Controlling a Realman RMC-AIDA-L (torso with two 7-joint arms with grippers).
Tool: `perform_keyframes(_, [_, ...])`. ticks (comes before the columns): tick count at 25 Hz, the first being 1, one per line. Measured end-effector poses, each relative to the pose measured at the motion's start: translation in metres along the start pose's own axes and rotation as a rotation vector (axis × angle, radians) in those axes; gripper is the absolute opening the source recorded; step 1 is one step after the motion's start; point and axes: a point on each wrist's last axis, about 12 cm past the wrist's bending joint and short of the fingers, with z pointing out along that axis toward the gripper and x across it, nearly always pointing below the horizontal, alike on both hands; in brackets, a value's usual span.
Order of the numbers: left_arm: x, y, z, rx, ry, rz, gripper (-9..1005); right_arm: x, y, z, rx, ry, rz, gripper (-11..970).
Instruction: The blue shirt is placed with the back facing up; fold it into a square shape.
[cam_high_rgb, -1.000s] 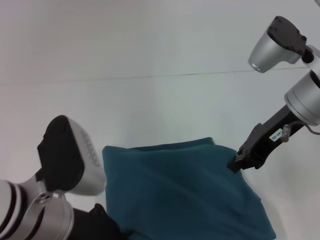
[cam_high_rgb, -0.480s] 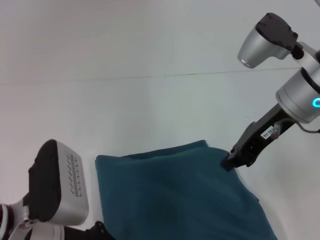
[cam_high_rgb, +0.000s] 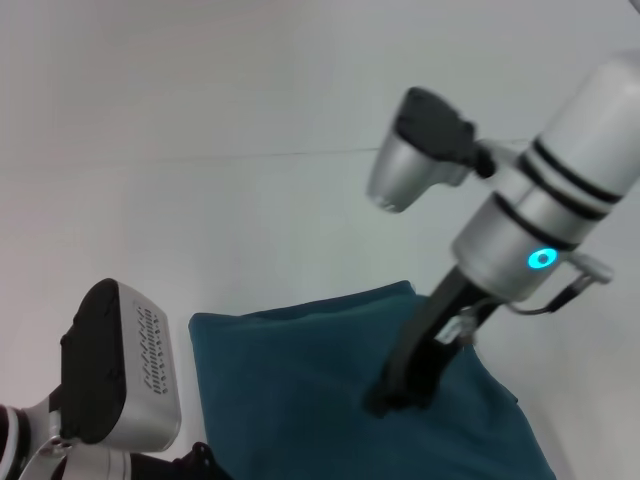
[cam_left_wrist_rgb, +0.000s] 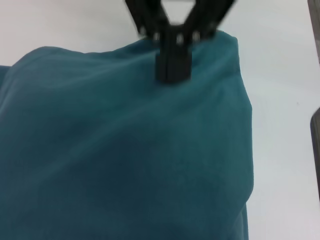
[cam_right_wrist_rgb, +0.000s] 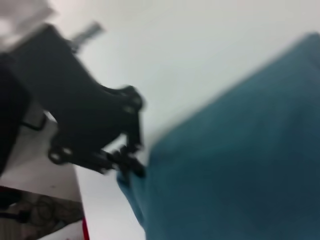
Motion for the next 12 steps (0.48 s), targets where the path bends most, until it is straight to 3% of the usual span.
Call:
perform_keyframes(7, [-0.001, 0.0, 0.0, 0.001, 0.0, -0.01, 14, -0.018, 0.003, 0.035, -0.036, 0.018, -0.031, 0])
perform_keyframes(12, [-0.001, 0.0, 0.0, 0.005, 0.001, -0.011, 14, -0.019, -0.004, 0.051, -0.005, 0.012, 0.005, 1])
